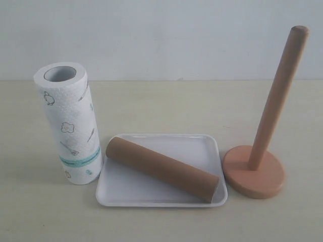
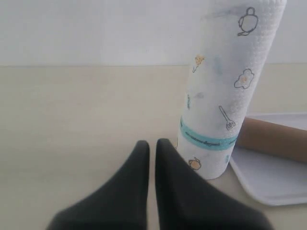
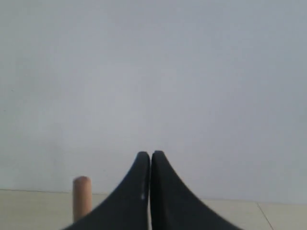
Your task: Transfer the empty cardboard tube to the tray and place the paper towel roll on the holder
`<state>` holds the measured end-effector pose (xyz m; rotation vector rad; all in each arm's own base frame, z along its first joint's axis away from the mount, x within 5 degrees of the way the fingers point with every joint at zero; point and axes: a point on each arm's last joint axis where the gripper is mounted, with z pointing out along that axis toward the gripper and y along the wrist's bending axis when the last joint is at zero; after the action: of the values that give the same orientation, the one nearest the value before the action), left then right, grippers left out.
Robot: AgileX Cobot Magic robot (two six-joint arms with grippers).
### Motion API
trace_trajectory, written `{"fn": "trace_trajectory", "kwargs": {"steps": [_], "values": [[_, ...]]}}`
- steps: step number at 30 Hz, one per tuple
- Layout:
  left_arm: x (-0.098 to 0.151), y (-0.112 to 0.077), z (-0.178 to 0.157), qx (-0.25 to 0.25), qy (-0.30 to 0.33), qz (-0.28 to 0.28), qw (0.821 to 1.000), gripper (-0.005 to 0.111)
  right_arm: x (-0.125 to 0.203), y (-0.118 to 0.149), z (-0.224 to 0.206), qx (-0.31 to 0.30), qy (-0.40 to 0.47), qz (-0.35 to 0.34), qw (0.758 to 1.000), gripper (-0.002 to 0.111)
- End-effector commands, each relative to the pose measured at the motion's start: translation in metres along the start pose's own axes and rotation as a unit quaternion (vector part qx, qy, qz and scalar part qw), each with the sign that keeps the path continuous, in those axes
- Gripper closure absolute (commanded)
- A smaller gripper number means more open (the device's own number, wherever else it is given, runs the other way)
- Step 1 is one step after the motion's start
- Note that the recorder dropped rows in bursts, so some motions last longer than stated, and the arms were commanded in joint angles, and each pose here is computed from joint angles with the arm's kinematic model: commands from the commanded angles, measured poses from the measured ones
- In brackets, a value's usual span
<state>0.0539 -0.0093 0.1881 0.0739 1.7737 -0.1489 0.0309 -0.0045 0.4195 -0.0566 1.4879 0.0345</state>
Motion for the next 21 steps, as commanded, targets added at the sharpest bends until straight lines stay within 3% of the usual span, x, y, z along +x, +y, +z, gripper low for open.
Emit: {"fn": "trace_trajectory", "kwargs": {"steps": [1, 7, 10, 13, 21], "values": [[0.001, 0.000, 0.000, -0.001, -0.001, -0.003, 1.000, 0.103, 0.066, 0.002, 0.009, 0.029, 0.009, 0.004, 1.000, 0.108], [0.001, 0.000, 0.000, -0.001, -0.001, -0.003, 1.000, 0.103, 0.167, 0.006, 0.016, 0.021, 0.044, 0.001, 0.999, 0.108], [0.001, 0.000, 0.000, -0.001, -0.001, -0.003, 1.000, 0.103, 0.200, 0.007, 0.016, 0.016, 0.061, 0.016, 0.998, 0.108], [0.001, 0.000, 0.000, -0.001, -0.001, -0.003, 1.000, 0.103, 0.221, 0.008, 0.015, 0.014, 0.082, 0.019, 0.996, 0.108], [0.001, 0.000, 0.000, -0.001, -0.001, -0.003, 1.000, 0.103, 0.225, 0.007, 0.015, 0.017, 0.105, 0.016, 0.994, 0.108]]}}
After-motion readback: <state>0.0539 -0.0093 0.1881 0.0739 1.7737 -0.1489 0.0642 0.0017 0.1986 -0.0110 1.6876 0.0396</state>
